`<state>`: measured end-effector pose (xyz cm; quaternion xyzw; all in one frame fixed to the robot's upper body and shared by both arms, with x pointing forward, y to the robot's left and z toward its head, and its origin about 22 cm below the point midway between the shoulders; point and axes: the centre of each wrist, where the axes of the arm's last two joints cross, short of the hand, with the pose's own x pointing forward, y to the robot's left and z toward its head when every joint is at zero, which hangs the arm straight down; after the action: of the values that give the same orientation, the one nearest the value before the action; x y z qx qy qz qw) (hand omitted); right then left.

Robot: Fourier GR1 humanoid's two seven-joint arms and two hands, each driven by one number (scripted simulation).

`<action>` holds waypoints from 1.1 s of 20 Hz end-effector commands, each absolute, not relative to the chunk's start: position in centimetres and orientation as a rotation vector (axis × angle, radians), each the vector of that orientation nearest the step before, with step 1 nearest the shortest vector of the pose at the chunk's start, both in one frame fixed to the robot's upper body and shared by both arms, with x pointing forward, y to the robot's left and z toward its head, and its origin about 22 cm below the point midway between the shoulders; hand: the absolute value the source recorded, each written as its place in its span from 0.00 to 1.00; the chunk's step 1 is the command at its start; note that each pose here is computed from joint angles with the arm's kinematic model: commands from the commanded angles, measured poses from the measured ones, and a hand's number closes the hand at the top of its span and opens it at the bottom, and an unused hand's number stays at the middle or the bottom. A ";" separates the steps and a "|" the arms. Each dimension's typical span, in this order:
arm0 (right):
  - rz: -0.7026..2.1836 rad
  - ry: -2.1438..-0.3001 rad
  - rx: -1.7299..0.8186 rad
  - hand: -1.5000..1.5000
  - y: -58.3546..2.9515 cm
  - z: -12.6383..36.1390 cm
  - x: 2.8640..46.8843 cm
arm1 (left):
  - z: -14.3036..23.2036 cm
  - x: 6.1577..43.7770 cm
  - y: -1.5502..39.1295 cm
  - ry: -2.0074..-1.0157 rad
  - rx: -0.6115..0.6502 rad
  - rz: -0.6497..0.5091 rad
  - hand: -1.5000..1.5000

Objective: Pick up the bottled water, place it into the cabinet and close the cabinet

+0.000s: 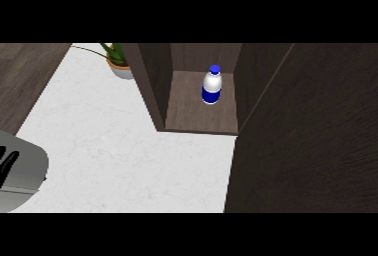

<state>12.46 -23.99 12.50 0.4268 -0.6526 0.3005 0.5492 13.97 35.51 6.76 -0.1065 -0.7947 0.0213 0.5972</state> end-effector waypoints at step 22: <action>0.794 -1.552 0.983 1.00 -9.2 19.3 17.9 | 9.0 12.8 40.5 -1.870 -0.281 -0.004 0.00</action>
<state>18.10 -13.59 17.61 0.3840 -0.6674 0.3253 0.5489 12.75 40.15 8.73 -0.1152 -0.7996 0.0018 0.5894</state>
